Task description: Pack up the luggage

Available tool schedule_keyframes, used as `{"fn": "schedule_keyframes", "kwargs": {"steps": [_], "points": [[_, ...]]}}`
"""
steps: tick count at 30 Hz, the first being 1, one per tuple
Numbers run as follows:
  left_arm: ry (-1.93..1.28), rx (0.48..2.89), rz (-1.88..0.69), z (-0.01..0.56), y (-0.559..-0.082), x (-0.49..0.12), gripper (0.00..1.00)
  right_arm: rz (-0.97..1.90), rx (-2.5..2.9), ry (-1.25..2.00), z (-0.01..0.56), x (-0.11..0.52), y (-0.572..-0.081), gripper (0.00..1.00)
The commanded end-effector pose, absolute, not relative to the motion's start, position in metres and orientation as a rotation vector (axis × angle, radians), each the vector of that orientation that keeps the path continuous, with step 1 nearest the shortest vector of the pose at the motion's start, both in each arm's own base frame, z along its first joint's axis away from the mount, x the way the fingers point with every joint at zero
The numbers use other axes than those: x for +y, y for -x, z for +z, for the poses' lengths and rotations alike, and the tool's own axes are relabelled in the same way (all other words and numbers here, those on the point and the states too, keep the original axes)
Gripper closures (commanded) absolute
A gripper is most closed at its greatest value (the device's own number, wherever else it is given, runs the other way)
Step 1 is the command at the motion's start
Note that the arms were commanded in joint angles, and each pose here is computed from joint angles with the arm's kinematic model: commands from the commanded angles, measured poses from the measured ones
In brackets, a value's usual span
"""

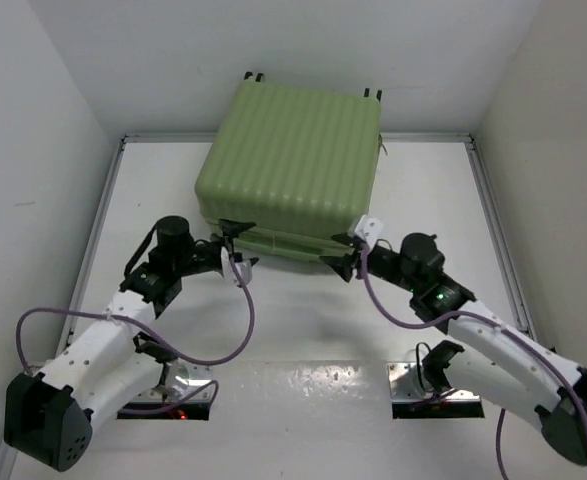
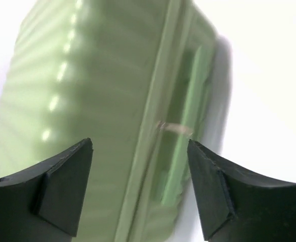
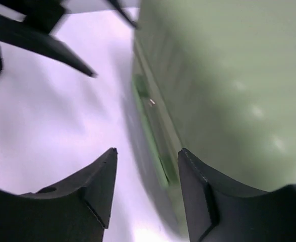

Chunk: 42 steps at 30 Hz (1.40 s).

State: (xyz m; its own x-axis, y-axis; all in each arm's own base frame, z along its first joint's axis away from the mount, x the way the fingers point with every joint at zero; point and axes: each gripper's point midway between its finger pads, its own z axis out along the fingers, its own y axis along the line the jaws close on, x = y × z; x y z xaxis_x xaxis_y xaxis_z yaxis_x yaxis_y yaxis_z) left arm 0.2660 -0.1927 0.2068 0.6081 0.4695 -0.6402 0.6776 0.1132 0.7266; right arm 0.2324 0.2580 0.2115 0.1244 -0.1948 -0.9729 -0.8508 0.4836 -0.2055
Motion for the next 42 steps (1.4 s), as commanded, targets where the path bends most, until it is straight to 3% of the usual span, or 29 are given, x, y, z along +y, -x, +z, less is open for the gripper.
{"fn": "schedule_keyframes", "kwargs": {"steps": [1, 6, 14, 23, 26, 27, 33, 35, 42], "points": [[-1.508, 1.023, -0.383, 0.214, -0.235, -0.214, 0.23, 0.644, 1.619, 0.905, 0.179, 0.221, -0.228, 0.49], [-1.645, 1.045, -0.521, 0.191, -0.212, -0.260, 0.50, 0.664, 1.811, 0.662, 0.165, 0.174, -0.251, 0.51], [-1.592, 1.198, -0.414, 0.168, -0.274, -0.304, 0.51, 0.714, 1.925, 0.312, 0.169, 0.101, -0.296, 0.54], [-1.709, 1.307, -0.283, 0.105, -0.307, -0.316, 0.51, 0.644, 1.909, 0.313, 0.167, 0.083, -0.307, 0.54], [-1.721, 1.352, -0.233, 0.089, -0.315, -0.316, 0.59, 0.617, 1.909, 0.299, 0.166, 0.077, -0.313, 0.54], [-1.727, 1.373, -0.219, 0.081, -0.320, -0.315, 0.68, 0.610, 1.907, 0.290, 0.168, 0.074, -0.315, 0.54], [-1.949, 1.418, -0.160, 0.037, -0.296, -0.272, 0.90, 0.591, 1.908, 0.241, 0.173, 0.056, -0.331, 0.54], [-1.981, 1.355, -0.194, 0.048, -0.284, -0.258, 1.00, 0.603, 1.913, 0.231, 0.172, 0.053, -0.334, 0.54], [-2.281, 1.235, -0.274, 0.037, -0.215, -0.153, 1.00, 0.597, 1.893, 0.264, 0.176, 0.045, -0.349, 0.54]]}}
